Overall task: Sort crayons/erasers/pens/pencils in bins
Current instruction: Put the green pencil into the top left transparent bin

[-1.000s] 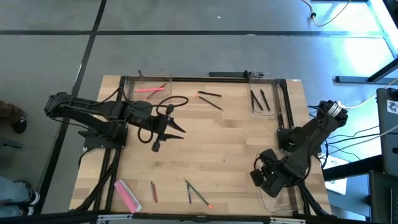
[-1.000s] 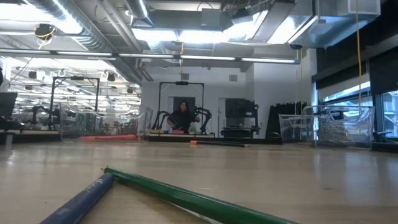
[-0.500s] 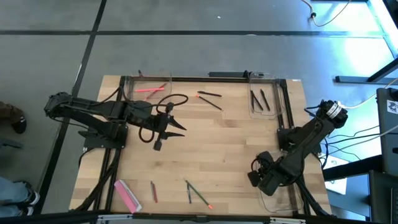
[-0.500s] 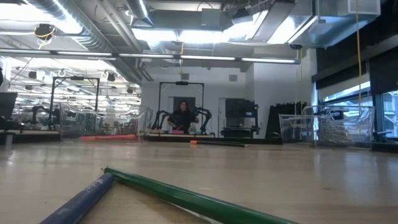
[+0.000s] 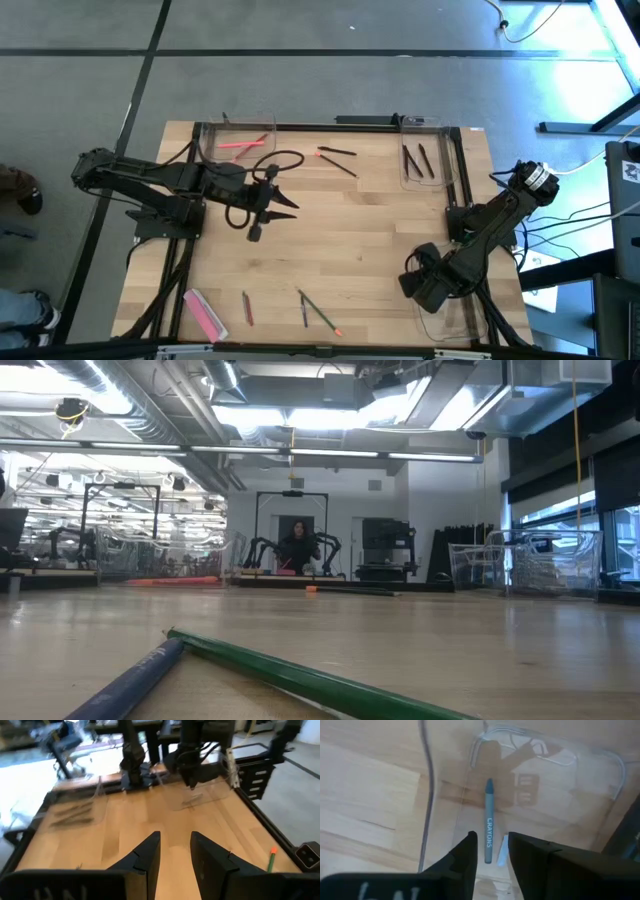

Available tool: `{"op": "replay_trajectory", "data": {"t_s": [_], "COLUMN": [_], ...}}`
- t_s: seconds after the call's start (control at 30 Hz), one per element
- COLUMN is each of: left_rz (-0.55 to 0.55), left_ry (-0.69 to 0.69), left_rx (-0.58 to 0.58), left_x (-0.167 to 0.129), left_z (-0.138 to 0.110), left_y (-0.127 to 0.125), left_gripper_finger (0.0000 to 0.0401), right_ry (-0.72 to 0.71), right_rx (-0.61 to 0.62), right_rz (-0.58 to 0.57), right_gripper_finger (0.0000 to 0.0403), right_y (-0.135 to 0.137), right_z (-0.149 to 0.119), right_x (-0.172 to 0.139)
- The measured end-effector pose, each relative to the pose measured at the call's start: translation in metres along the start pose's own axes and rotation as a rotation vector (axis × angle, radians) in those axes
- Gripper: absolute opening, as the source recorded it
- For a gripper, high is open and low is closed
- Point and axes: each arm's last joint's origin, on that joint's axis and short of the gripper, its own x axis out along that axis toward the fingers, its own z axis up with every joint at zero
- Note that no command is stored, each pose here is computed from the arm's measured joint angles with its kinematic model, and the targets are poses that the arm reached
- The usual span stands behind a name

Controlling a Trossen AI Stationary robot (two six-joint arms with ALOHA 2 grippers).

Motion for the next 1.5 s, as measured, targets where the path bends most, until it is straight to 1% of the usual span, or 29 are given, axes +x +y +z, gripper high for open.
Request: {"op": "replay_trajectory", "data": {"t_s": [0.07,0.13,0.27,0.43,0.53,0.6,0.67,0.73,0.87,1.0,1.1,1.2,1.27,1.37,1.5], "left_rz": [0.029,0.054,0.071,0.074,0.106,0.13,0.137,0.14,0.137,0.122,0.131,0.165,0.204,0.257,0.315], "left_ry": [0.016,0.034,0.067,0.074,0.072,0.074,0.108,0.152,0.235,0.292,0.315,0.366,0.42,0.48,0.528], "left_rx": [-0.04,-0.069,-0.103,-0.153,-0.201,-0.24,-0.265,-0.295,-0.357,-0.426,-0.549,-0.701,-0.815,-0.962,-1.069], "left_x": [0.0,0.0,-0.001,-0.001,-0.001,-0.001,-0.001,-0.002,-0.004,-0.006,-0.007,-0.009,-0.01,-0.007,0.002], "left_z": [-0.001,-0.003,-0.006,-0.007,-0.007,-0.008,-0.011,-0.016,-0.023,-0.028,-0.031,-0.036,-0.042,-0.048,-0.056], "left_y": [0.001,0.001,0.002,0.002,0.002,0.003,0.003,0.002,-0.003,-0.013,-0.021,-0.032,-0.038,-0.047,-0.055], "left_gripper_finger": [0.0098,0.0098,0.0098,0.0098,0.0098,0.0098,0.0098,0.0098,0.0098,0.0098,0.0098,0.0098,0.0098,0.0098,0.0098], "right_ry": [-0.004,-0.009,-0.091,-0.313,-0.506,-0.631,-0.701,-0.727,-0.767,-0.799,-0.786,-0.719,-0.683,-0.618,-0.507], "right_rx": [-0.002,-0.031,-0.097,-0.21,-0.326,-0.401,-0.479,-0.578,-0.771,-0.86,-0.923,-1.005,-1.033,-1.043,-1.072], "right_rz": [-0.006,0.008,0.068,0.225,0.344,0.398,0.429,0.447,0.482,0.488,0.456,0.432,0.415,0.39,0.388], "right_gripper_finger": [0.011,0.0107,0.0101,0.01,0.01,0.01,0.01,0.01,0.01,0.01,0.01,0.01,0.01,0.01,0.01], "right_y": [0.0,0.004,0.013,0.025,0.034,0.039,0.045,0.053,0.068,0.075,0.076,0.076,0.077,0.077,0.078], "right_z": [0.0,-0.002,-0.003,0.0,0.003,0.006,0.009,0.011,0.013,0.018,0.021,0.025,0.029,0.038,0.047], "right_x": [-0.003,-0.012,-0.041,-0.09,-0.118,-0.134,-0.147,-0.156,-0.162,-0.166,-0.164,-0.162,-0.16,-0.158,-0.155]}}
